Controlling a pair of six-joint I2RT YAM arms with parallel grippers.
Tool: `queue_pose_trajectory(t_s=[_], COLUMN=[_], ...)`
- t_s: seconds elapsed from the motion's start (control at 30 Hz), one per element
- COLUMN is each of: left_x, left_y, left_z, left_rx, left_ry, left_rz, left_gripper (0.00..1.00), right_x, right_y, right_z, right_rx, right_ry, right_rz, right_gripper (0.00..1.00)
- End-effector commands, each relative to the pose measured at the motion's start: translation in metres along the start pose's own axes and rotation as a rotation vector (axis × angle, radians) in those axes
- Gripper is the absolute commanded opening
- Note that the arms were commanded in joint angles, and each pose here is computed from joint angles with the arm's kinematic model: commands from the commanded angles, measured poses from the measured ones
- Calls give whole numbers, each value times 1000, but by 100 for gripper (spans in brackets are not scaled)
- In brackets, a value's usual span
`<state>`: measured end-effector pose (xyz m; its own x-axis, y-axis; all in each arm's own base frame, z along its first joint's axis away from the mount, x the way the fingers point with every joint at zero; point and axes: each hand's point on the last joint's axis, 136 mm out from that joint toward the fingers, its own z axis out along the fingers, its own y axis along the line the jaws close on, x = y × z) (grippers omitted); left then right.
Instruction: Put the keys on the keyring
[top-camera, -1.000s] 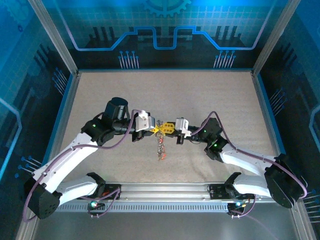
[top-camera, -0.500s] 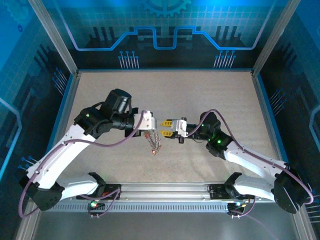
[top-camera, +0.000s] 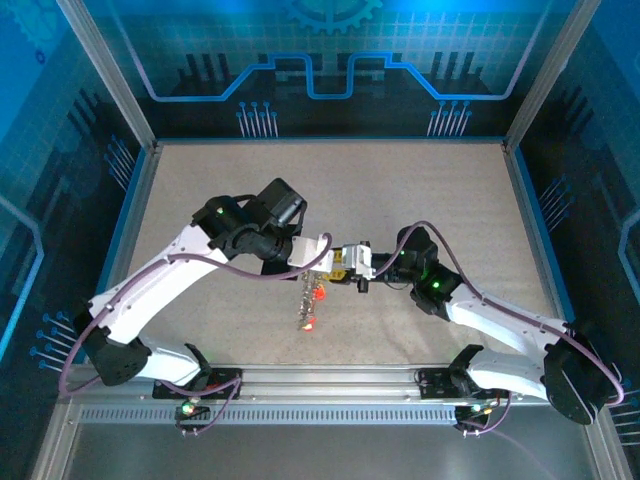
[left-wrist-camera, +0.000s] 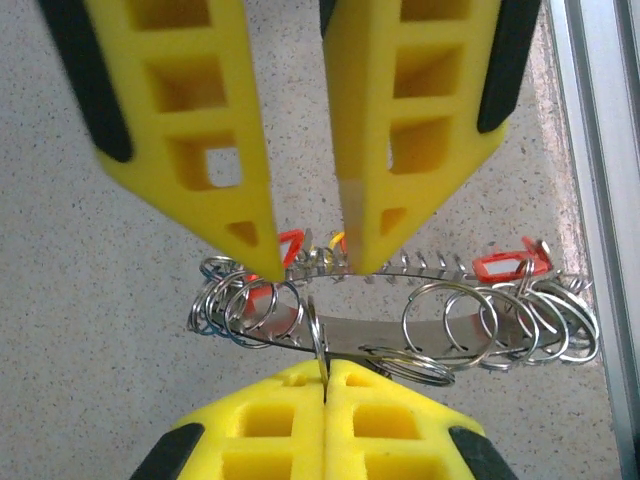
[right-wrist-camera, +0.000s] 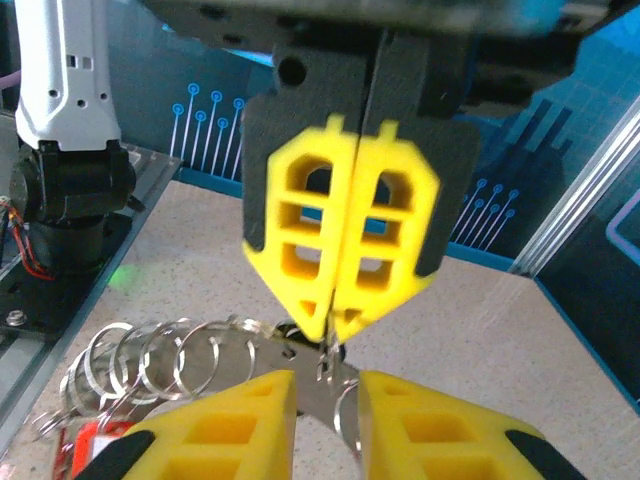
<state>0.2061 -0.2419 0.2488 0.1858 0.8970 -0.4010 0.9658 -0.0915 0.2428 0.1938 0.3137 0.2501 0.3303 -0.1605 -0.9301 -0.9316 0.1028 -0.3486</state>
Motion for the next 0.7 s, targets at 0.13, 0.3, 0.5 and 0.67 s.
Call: queue_pose_trajectory(t_s=[0.13, 0.3, 0.5, 0.67], left_x=[-25, -29, -34, -33], left_y=[2, 3, 0, -2], left_z=[-6, -5, -7, -9], left_rx=[24, 33, 42, 37], left_ry=[-98, -111, -151, -155], left_rz=[4, 11, 10, 16], left_gripper=[0, 0, 0, 0], right_x=[2, -2, 1, 3], right_y=[7, 6, 3, 2], right_z=[1, 2, 4, 4], right_rx=[-18, -17, -7, -1], right_ry=[-20, -44, -39, -37], right_rz=[25, 40, 64, 71], right_gripper=[23, 23, 22, 22])
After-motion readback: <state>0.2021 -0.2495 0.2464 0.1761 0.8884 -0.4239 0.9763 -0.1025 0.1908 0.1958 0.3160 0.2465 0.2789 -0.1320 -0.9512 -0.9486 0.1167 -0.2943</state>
